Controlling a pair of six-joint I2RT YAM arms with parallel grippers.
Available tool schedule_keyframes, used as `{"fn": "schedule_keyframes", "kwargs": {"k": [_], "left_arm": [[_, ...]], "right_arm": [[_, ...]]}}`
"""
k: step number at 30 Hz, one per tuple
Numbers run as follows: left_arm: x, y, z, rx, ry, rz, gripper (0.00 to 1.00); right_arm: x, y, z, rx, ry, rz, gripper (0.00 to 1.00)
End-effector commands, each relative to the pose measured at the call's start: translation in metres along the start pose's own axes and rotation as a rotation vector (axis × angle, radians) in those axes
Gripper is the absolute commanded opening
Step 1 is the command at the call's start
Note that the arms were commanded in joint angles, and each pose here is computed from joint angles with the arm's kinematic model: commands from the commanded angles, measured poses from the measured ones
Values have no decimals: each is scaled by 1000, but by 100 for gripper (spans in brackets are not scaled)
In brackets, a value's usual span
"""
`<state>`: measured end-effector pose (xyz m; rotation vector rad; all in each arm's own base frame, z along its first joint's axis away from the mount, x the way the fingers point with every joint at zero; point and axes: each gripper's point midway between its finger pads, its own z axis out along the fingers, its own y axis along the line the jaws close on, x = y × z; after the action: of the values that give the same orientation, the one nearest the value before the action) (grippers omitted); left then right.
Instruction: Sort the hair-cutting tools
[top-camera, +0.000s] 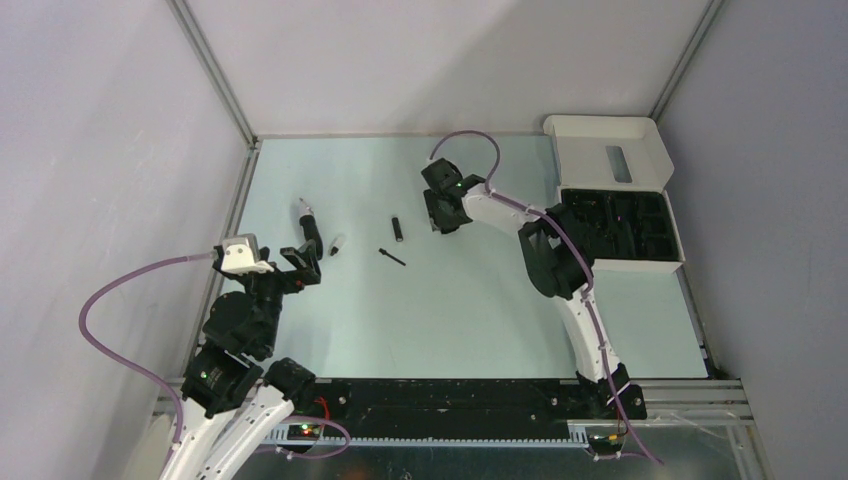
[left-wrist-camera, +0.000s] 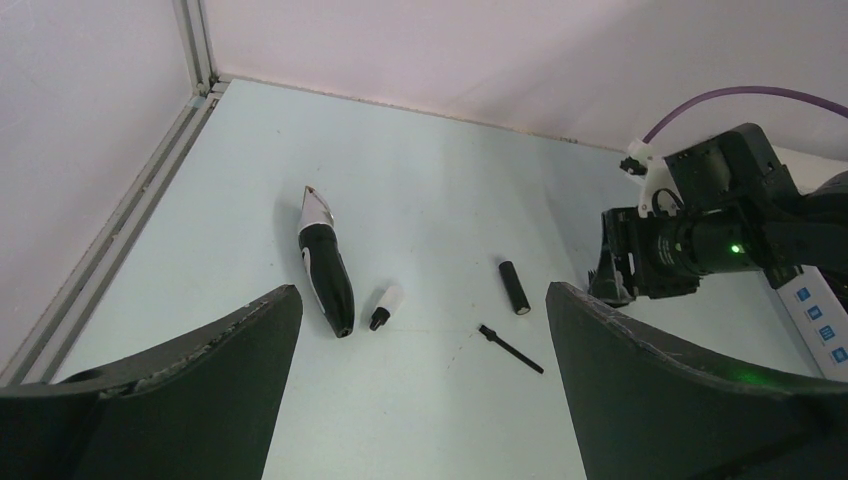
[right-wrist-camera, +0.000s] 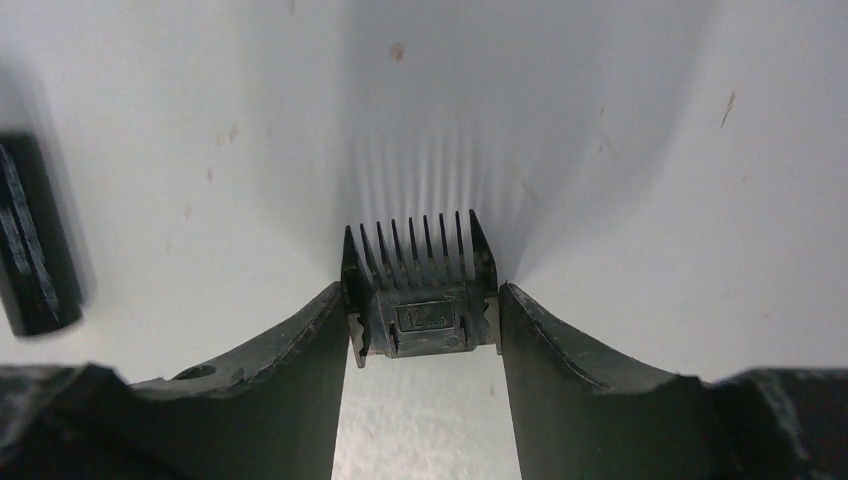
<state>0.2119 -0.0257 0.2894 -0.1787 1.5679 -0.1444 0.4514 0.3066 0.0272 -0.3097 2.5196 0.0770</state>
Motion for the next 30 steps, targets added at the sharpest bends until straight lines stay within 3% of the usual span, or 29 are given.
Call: {"fn": "schedule_keyframes", "kwargs": {"k": [1,5,7,11,15,22,30], "left_arm": [[-11,-3,2,11,-30,-2,100],[-11,-4,2,12,-29,-1,100],[-11,-4,2,15,-29,-1,100],[-11,-5,2,17,-30,-2,100],[-11,-4,2,15,-28,0,100],[-11,-4,2,13,-28,0,100],[-10,-5,3,18,-25,0,100]], "right_arm": [[16,10,-42,-95,56,-148,23],[63,13,-61,-164,181,-252,27],[79,8,-70,-168,221,-284,36],[87,-8,-81,-106,221,-285,64],[77,-8,-99,-48,134,-322,71],[76,7,-113,-17,57,-420,68],[92,20,-95,-76,102,-459,48]]}}
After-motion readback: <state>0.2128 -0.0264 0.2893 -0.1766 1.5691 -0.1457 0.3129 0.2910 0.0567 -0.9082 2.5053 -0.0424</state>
